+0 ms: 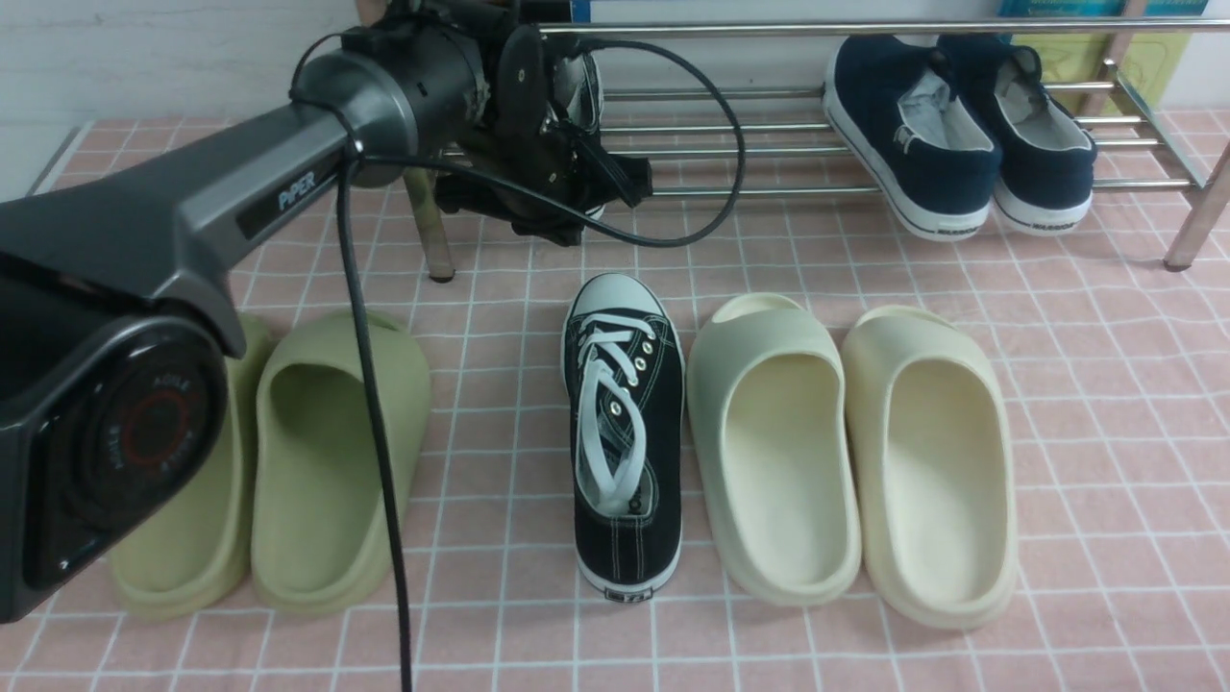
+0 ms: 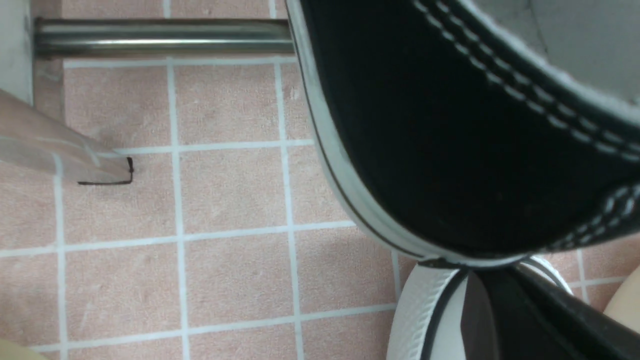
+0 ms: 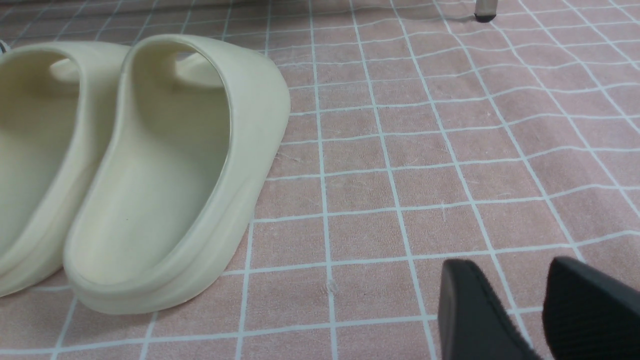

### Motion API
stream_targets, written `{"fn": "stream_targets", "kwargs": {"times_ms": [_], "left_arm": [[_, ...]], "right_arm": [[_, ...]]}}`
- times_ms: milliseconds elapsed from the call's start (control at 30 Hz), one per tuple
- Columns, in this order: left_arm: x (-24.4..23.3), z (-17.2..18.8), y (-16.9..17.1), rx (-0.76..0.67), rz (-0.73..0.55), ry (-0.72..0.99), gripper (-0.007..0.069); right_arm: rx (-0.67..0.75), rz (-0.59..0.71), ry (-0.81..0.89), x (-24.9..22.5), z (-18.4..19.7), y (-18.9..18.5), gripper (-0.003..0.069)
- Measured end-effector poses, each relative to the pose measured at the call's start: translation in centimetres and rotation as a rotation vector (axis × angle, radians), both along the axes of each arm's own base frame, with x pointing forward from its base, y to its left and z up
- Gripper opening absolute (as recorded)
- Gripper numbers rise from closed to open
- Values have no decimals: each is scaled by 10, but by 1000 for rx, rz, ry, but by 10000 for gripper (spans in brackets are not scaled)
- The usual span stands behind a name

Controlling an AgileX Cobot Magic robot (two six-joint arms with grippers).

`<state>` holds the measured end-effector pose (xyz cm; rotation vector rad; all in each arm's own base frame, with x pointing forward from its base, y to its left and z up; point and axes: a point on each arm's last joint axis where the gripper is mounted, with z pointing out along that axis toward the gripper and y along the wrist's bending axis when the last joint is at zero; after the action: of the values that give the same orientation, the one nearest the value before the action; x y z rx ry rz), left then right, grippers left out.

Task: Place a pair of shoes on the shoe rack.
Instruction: Use the left arm to put a shoe into the shoe rack, then use the left arm to grab the shoe closest to it

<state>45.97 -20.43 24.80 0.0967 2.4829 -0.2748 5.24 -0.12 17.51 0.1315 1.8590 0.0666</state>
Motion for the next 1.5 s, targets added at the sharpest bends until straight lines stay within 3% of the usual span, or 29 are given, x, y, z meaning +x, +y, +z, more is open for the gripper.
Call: {"fn": "stream_targets", "kwargs": {"times_ms": [567,767,1000,1200,1400,1500], "left_arm": [[-15,7,6,46,1,141,19],[-58,76,11,96,-202,161,23],[-148,160,-17,131,-487,-8,32],[-179,133,-34,182,-534,63,39],[-176,56,-33,219,-365,136,43],[-176,36,-32,210,-347,130,62]], "right_arm": [[0,0,0,0,0,0,237],[0,0,0,0,0,0,237],[0,0,0,0,0,0,237],[0,0,0,0,0,0,237],[0,0,0,0,0,0,237],[0,0,0,0,0,0,237]]}}
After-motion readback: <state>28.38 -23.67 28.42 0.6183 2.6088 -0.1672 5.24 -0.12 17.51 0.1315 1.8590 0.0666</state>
